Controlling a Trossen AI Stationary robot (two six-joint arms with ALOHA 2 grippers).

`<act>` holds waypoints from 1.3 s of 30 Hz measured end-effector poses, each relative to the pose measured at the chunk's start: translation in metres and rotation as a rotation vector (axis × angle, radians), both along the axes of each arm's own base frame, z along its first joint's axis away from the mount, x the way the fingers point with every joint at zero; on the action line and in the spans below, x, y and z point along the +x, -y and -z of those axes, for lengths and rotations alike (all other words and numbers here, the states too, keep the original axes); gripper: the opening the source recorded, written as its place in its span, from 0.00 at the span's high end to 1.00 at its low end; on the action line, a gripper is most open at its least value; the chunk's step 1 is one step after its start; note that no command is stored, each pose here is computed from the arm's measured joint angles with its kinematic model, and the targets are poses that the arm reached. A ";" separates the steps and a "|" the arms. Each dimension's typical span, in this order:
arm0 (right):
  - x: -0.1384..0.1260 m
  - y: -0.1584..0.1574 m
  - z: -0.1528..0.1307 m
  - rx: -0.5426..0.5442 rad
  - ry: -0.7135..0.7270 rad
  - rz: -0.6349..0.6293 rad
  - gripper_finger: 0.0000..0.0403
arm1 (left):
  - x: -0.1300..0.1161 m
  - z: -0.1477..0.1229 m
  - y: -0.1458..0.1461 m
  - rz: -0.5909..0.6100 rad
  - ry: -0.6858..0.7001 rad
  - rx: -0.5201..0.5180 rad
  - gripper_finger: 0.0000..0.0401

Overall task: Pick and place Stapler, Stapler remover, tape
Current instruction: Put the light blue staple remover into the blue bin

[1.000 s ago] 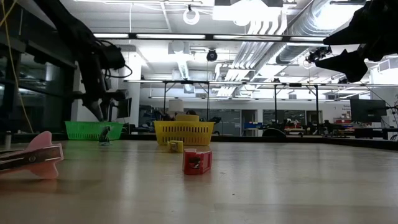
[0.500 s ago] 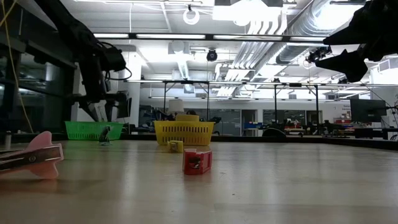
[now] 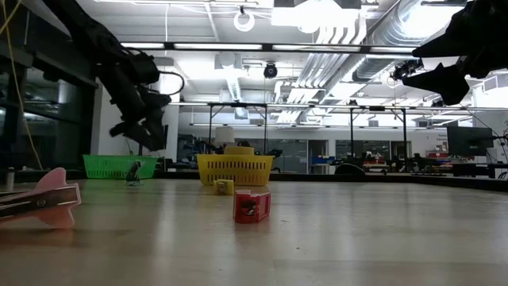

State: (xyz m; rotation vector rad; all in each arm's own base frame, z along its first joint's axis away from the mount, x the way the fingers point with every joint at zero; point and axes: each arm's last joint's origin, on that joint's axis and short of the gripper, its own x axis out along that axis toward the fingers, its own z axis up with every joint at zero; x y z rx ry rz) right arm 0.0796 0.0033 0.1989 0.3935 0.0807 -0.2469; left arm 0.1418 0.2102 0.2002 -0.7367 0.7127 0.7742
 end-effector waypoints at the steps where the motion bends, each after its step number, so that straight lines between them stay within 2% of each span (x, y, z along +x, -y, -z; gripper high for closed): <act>1: 0.000 0.000 0.000 0.000 0.000 0.000 0.24 | 0.001 0.000 0.002 0.073 0.021 -0.008 0.54; 5: 0.000 0.000 0.000 0.000 0.000 0.000 0.24 | 0.009 0.003 0.013 0.284 0.014 -0.015 0.54; 11: 0.000 0.000 0.000 0.000 0.001 0.000 0.24 | 0.021 0.009 0.039 0.578 -0.108 -0.001 0.54; 16: 0.000 0.000 0.000 0.000 0.001 0.000 0.24 | 0.030 0.014 0.060 0.757 -0.272 0.035 0.54; 27: 0.000 0.000 0.000 0.000 0.001 0.000 0.24 | 0.047 0.019 0.083 1.032 -0.454 0.183 0.54; 39: 0.000 0.000 0.000 0.000 0.001 0.000 0.24 | 0.053 0.034 0.081 1.131 -0.497 0.165 0.54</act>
